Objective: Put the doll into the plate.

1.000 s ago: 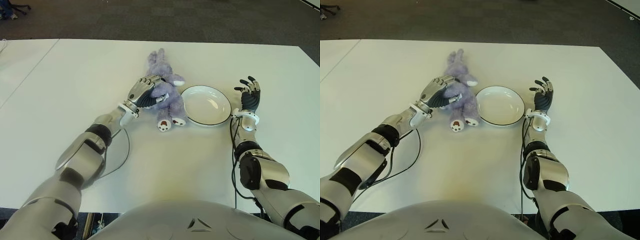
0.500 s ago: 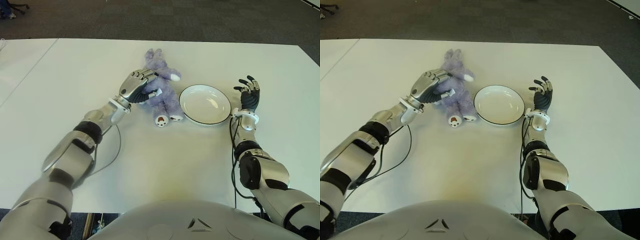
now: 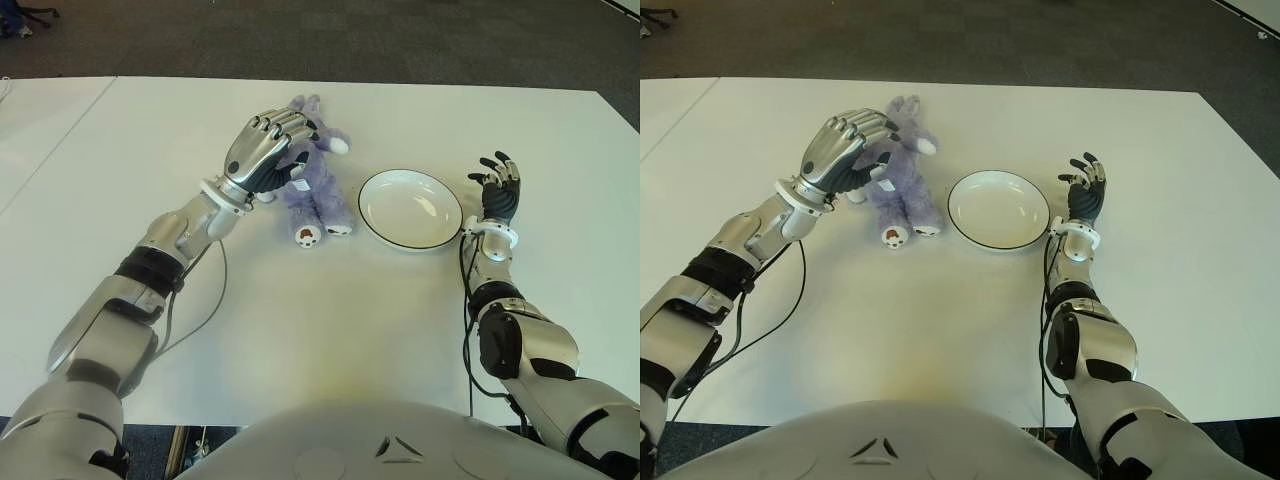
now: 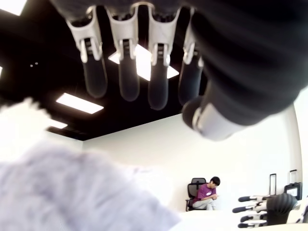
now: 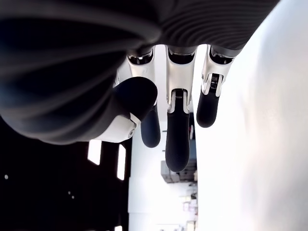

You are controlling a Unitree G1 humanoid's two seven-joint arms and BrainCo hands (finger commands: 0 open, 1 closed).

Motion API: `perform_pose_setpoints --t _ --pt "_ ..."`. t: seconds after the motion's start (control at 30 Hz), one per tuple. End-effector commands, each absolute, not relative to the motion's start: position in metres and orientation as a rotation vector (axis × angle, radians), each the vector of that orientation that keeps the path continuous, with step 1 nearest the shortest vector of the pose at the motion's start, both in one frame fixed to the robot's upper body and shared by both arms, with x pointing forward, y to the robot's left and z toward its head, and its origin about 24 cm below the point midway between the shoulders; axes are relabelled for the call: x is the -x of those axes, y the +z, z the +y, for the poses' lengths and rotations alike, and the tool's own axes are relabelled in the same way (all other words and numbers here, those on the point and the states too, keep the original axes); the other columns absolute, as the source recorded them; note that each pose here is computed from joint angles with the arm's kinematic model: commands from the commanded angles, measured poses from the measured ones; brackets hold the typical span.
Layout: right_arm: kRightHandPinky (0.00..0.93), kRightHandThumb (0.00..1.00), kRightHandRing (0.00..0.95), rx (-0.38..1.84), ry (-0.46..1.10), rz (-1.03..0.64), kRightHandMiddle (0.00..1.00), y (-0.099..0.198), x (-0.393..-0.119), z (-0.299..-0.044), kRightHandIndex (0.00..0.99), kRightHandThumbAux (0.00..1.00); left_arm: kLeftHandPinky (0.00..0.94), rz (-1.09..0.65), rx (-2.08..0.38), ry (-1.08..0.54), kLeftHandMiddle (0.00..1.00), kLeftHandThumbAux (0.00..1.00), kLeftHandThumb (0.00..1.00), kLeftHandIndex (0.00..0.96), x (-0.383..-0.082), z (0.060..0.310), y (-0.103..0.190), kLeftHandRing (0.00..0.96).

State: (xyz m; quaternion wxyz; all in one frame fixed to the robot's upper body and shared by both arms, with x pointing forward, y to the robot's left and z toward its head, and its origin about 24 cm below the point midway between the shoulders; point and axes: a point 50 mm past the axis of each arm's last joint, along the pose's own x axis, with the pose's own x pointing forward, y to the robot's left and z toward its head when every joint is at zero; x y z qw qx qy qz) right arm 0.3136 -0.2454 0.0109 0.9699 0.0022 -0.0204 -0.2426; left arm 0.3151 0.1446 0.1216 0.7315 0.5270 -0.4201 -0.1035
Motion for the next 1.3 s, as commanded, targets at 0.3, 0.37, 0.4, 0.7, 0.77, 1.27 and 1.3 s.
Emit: perform_pose_setpoints --t 0.3,0.37,0.4,0.7,0.77,1.27,1.3 --pt "0.243 1.0 0.46 -0.072 -0.485 0.443 0.316 -0.093 -0.232 -0.206 0.186 0.662 0.872 -0.995 -1.149 -0.276 0.854 0.66 0.923 0.767 -0.314 0.132 0.158 0.861" --pt "0.247 1.0 0.461 -0.072 -0.483 0.442 0.319 -0.093 -0.232 -0.205 0.184 0.662 0.872 -0.999 -1.146 -0.278 0.853 0.659 0.923 0.765 -0.313 0.131 0.16 0.861" --pt "0.239 1.0 0.461 -0.074 -0.483 0.441 0.319 -0.093 -0.232 -0.205 0.182 0.662 0.87 -1.0 -1.144 -0.279 0.852 0.659 0.922 0.764 -0.313 0.131 0.16 0.861" --pt "0.197 1.0 0.461 -0.091 -0.485 0.435 0.309 -0.092 -0.233 -0.203 0.181 0.662 0.871 -1.027 -1.121 -0.287 0.85 0.653 0.927 0.76 -0.314 0.122 0.166 0.86" --pt "0.187 1.0 0.461 -0.097 -0.484 0.434 0.306 -0.092 -0.233 -0.203 0.188 0.661 0.869 -1.036 -1.11 -0.288 0.849 0.651 0.928 0.758 -0.314 0.12 0.166 0.859" --pt "0.136 1.0 0.461 -0.118 -0.479 0.438 0.275 -0.094 -0.23 -0.203 0.189 0.66 0.86 -1.036 -1.075 -0.319 0.84 0.641 0.93 0.744 -0.315 0.106 0.164 0.847" --pt "0.135 1.0 0.461 -0.118 -0.48 0.439 0.275 -0.094 -0.23 -0.203 0.189 0.66 0.86 -1.034 -1.076 -0.318 0.84 0.64 0.931 0.744 -0.315 0.106 0.164 0.847"
